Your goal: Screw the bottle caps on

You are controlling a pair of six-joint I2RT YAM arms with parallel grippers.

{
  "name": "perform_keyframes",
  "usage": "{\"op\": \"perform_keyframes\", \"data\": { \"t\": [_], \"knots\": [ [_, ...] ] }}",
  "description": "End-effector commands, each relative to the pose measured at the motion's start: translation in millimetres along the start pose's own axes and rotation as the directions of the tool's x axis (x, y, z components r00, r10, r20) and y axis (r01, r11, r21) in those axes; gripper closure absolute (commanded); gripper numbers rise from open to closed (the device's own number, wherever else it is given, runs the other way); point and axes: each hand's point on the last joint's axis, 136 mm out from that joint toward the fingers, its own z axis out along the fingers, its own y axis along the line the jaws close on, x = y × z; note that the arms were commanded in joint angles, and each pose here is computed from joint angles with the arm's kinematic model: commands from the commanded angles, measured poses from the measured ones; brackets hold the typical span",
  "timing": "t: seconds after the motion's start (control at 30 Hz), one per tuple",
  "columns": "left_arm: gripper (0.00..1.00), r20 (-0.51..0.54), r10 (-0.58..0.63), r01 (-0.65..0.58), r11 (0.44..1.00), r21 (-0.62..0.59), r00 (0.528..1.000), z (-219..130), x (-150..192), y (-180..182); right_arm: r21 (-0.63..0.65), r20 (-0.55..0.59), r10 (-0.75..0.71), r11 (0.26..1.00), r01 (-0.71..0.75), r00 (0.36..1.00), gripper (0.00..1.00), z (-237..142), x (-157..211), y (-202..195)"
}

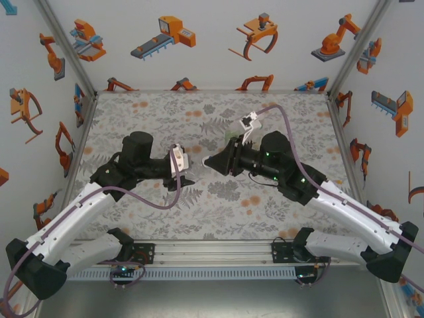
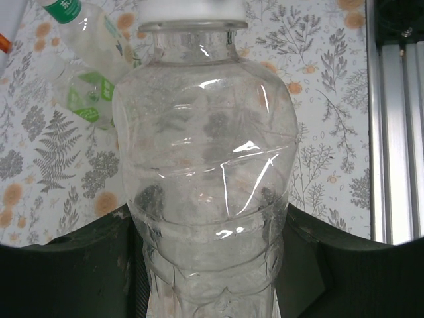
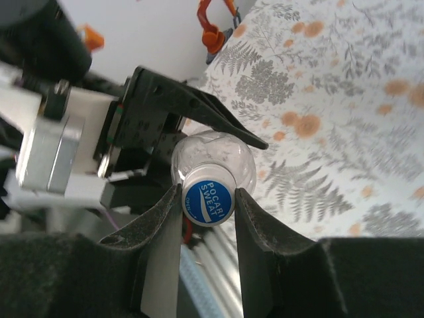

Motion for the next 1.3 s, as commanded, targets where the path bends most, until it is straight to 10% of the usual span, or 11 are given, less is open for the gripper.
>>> {"op": "perform_keyframes", "data": {
  "t": [0.0,0.33,0.47,0.63,0.97,1.27],
  "knots": [
    [1.00,0.065,0.039,-0.039,0.999,-0.005,0.997,-6,-17,-2,0.147,0.131,0.361,0.914,-0.378,0.923,1.00,-2,-7,-39],
    [1.00,0.062,0.034,-0.034,0.999,0.000,0.998,-5,-15,-3,0.115,0.101,0.353,0.925,-0.363,0.930,0.99,-1,-12,-25],
    [1.00,0.062,0.033,-0.033,0.999,0.001,0.998,-5,-15,-3,0.109,0.049,0.157,0.981,-0.162,0.986,0.65,-9,-22,-7],
    [1.00,0.063,0.034,-0.034,0.999,0.000,0.997,-5,-15,-3,0.016,0.010,-0.178,0.984,0.177,0.984,0.56,-19,-26,18],
    [1.00,0.061,0.029,-0.030,1.000,0.005,0.998,-4,-15,-3,-0.308,-0.044,-0.775,0.610,0.730,0.630,0.55,-35,14,57],
    [1.00,0.088,0.042,-0.047,0.997,0.053,0.995,-6,-19,-13,-0.450,0.057,-0.958,0.225,0.864,0.280,0.43,-39,33,64]
  ]
}}
